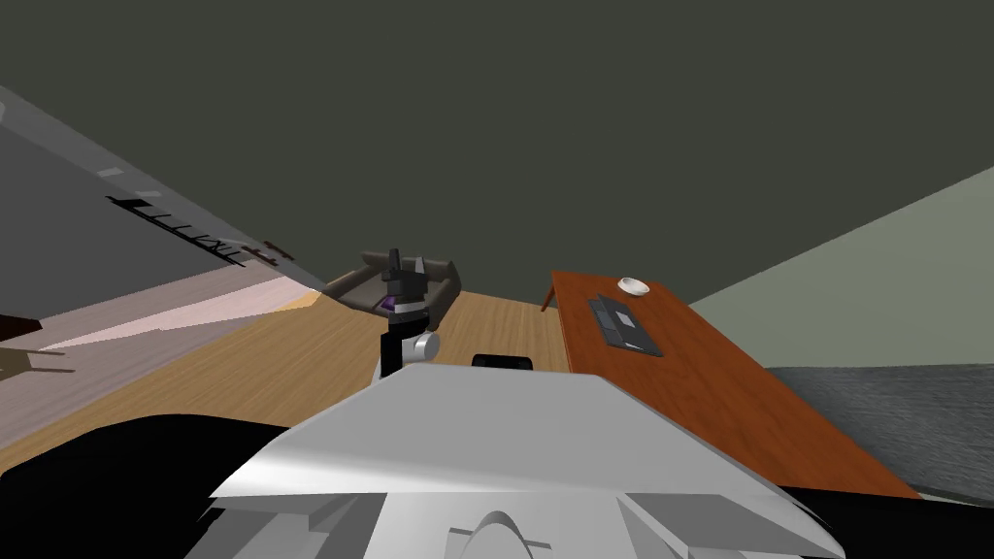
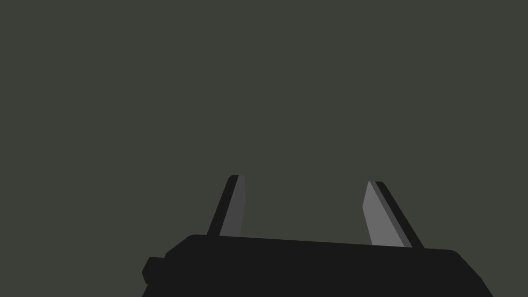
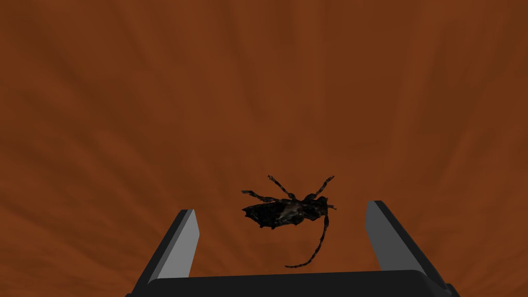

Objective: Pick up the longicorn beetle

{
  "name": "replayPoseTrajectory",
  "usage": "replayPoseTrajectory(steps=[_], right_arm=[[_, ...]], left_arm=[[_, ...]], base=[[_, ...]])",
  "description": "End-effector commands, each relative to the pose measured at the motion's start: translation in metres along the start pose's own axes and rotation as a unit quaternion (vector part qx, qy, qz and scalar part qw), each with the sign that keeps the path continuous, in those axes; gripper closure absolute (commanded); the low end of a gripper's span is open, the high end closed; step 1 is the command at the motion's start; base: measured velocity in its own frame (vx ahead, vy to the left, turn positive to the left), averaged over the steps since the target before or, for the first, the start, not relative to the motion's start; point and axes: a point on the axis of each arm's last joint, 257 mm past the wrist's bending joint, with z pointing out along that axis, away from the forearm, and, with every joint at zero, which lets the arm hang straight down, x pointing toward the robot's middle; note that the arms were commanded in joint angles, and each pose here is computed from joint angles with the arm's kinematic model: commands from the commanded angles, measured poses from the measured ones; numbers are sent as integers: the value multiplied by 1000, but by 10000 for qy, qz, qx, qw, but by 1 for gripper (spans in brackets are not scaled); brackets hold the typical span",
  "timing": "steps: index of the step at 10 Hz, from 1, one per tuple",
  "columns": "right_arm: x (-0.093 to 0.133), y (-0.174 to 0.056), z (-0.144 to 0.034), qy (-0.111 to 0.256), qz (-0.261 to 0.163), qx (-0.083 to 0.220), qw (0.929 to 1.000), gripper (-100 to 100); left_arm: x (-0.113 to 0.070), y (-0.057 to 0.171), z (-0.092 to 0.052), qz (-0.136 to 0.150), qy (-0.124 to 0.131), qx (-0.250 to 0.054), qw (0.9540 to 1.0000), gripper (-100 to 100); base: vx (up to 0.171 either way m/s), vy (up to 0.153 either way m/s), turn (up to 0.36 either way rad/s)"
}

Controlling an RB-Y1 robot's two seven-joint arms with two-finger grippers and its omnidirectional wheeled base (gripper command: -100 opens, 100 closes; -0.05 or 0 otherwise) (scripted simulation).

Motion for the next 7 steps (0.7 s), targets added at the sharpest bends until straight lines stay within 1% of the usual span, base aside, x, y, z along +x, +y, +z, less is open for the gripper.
replayPoseTrajectory(steps=[1, 2, 3, 4, 5, 6, 7], right_arm=[[-2, -1, 4, -20, 158, 29, 9999, -100], [0, -6, 3, -4, 154, 80, 9998, -100], [-2, -5, 6, -29, 287, 90, 9995, -100], [-1, -9, 5, -17, 283, 130, 9995, -100], [-3, -11, 7, -36, 409, 173, 9990, -100], [-3, -12, 7, -34, 409, 180, 9990, -100], [-2, -11, 7, -27, 385, 176, 9991, -100]], left_arm=[[0, 0, 0, 0, 0, 0, 10000, 0], [0, 0, 0, -1, 0, 1, 10000, 0], [0, 0, 0, 0, 0, 0, 10000, 0], [0, 0, 0, 0, 0, 0, 10000, 0], [0, 0, 0, 0, 0, 0, 10000, 0], [0, 0, 0, -1, 0, 0, 10000, 0], [0, 0, 0, 0, 0, 0, 10000, 0]], base=[[-93, 32, 175], [-71, 30, 117], [-84, 33, 189], [-71, 28, 126], [-92, 39, 246], [-80, 28, 90], [-28, 10, -6]])
